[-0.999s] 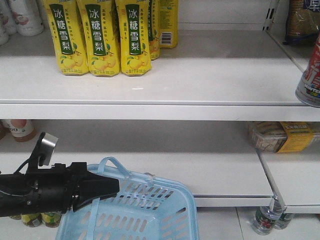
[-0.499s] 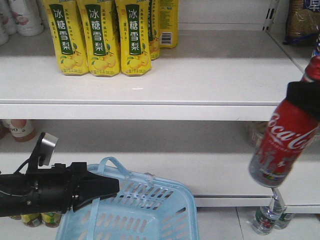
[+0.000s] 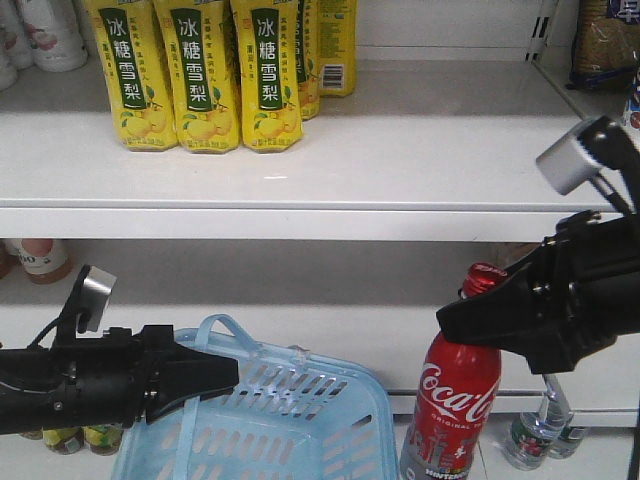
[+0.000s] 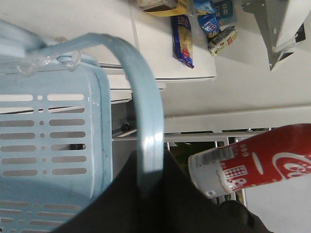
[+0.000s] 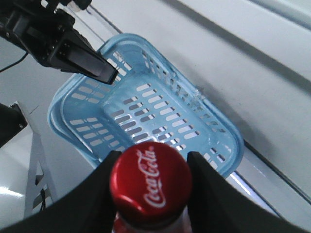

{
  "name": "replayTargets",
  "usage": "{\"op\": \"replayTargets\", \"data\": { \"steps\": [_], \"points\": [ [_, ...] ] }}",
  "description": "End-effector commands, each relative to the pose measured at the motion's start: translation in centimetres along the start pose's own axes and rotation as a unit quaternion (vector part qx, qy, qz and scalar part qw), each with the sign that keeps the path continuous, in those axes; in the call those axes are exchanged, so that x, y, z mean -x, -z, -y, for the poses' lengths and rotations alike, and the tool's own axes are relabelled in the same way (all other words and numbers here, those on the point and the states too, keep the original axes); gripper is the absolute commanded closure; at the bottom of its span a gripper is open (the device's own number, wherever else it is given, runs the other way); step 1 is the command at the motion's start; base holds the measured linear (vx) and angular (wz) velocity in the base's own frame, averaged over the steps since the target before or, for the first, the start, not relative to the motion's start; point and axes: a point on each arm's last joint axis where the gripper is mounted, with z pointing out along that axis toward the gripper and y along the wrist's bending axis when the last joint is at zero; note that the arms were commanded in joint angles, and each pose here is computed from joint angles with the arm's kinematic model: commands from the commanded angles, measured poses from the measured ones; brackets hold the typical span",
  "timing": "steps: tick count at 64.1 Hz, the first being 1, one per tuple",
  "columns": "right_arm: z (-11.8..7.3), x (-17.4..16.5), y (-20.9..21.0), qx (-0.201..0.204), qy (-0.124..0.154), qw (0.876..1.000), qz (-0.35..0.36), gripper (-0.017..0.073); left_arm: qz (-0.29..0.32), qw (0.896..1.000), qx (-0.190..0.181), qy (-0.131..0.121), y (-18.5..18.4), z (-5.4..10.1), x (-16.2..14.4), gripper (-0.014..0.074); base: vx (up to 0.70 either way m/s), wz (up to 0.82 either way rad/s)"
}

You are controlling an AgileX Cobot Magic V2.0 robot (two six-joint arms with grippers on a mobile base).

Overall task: Place coke in basket with both arms
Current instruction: 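Lower the bottle into the basket held by the left gripper and release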

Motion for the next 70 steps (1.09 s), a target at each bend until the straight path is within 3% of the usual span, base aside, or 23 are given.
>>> {"op": "replayTargets", "data": {
  "steps": [1, 11, 20, 25, 36, 42, 54, 70],
  "points": [
    [-0.2, 1.5, -0.6, 0.042, 0.001, 0.999, 0.027, 0.0564, 0.018, 0.998, -0.062, 0.004, 0.4, 2.0, 0.4, 0.0600, 0.00, 0.00],
    [-0.7, 1.8, -4.7, 0.076, 0.027, 0.997, -0.016, 0.0564, 0.018, 0.998, -0.062, 0.004, 0.4, 2.0, 0.4, 0.0600, 0.00, 0.00],
    [-1.5, 2.0, -8.8, 0.056, 0.065, 0.995, -0.043, 0.0564, 0.018, 0.998, -0.062, 0.004, 0.4, 2.0, 0.4, 0.0600, 0.00, 0.00],
    [-1.5, 2.0, -10.6, 0.033, 0.069, 0.996, -0.053, 0.0562, 0.018, 0.998, -0.062, 0.004, 0.4, 2.0, 0.4, 0.0600, 0.00, 0.00],
    [-0.3, 1.6, -14.0, -0.012, 0.056, 0.996, -0.076, 0.0559, 0.018, 0.998, -0.062, 0.004, 0.4, 2.0, 0.4, 0.0600, 0.00, 0.00],
    [0.4, 1.0, -15.5, -0.012, 0.033, 0.994, -0.100, 0.0554, 0.018, 0.998, -0.062, 0.004, 0.4, 2.0, 0.4, 0.0600, 0.00, 0.00],
    [1.5, -0.5, -17.9, 0.003, 0.026, 0.987, -0.157, 0.0529, 0.018, 0.998, -0.062, 0.004, 0.4, 2.0, 0.4, 0.0600, 0.00, 0.00],
    [2.7, -2.0, -20.0, 0.001, 0.017, 0.979, -0.201, 0.0375, 0.018, 0.998, -0.062, 0.004, 0.4, 2.0, 0.4, 0.0600, 0.00, 0.00]
  ]
}}
